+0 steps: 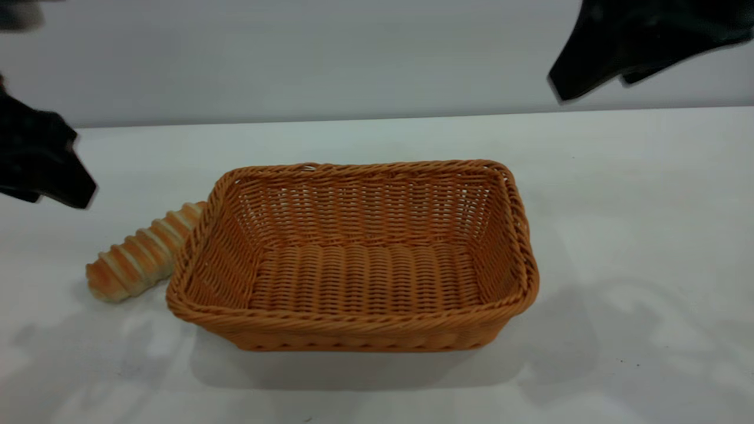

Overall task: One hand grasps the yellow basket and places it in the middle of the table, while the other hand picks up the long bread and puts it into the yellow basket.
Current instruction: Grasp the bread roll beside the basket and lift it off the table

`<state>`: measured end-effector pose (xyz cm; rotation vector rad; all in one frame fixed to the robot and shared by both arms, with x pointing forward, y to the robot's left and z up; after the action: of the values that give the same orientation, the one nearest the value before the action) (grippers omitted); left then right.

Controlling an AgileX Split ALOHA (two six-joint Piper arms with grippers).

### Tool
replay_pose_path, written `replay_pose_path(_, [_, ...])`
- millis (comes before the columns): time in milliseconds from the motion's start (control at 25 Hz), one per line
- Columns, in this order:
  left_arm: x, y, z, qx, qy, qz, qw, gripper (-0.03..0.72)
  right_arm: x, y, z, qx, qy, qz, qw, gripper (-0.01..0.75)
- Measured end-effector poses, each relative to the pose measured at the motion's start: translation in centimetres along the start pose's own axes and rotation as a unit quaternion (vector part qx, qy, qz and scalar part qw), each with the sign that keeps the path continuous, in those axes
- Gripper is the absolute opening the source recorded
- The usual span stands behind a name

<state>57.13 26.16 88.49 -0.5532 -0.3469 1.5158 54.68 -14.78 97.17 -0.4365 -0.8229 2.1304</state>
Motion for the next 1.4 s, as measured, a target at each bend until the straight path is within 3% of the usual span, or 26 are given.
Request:
replay_pose_path(120, [0.3,-0.3,-2.7,0.022,-0.003,-0.023,0.999,0.529,0.8,-0.7,3.3,-0.032,-0.001,0.010,0.999,0.587])
replay_pose_path(440, [1.2,-1.6,-8.4,0.022,-0.019,-0.065,0.997,0.529,3.4,-1.3,11.4,-0.094,-0.017,0.044,0.994,0.587])
replay_pose_path(920, [2.9,0.1,-15.3,0.028,-0.046,-0.069,0.996,0.503,5.6,-0.6,16.8,-0.141,-0.030,0.064,0.987,0.587])
replay_pose_path(1040, [2.9,0.1,-15.7,0.022,-0.049,-0.070,0.996,0.422,5.8,-0.4,17.1,-0.141,-0.033,0.066,0.987,0.587])
replay_pose_path(1280, [3.0,-0.1,-15.7,0.017,-0.051,-0.074,0.996,0.073,5.9,-0.4,17.2,-0.141,-0.034,0.066,0.987,0.587])
replay_pose_path(1400, [2.9,-1.0,-14.8,0.005,-0.050,-0.080,0.996,0.071,5.9,-0.3,17.2,-0.140,-0.035,0.067,0.987,0.587])
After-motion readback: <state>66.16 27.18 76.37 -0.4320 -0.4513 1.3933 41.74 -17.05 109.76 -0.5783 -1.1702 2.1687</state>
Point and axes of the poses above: a point on each arm's last joint axis where the gripper is mounted, z pointing back along that axis away from the gripper, x along the wrist's bending axis when the last joint is at zero, y = z × x, the point moved 8 cm from there along -z, pointing out along that axis toward the gripper, and after that the axes turned 13 degrees about z, right-handed, at the moved point
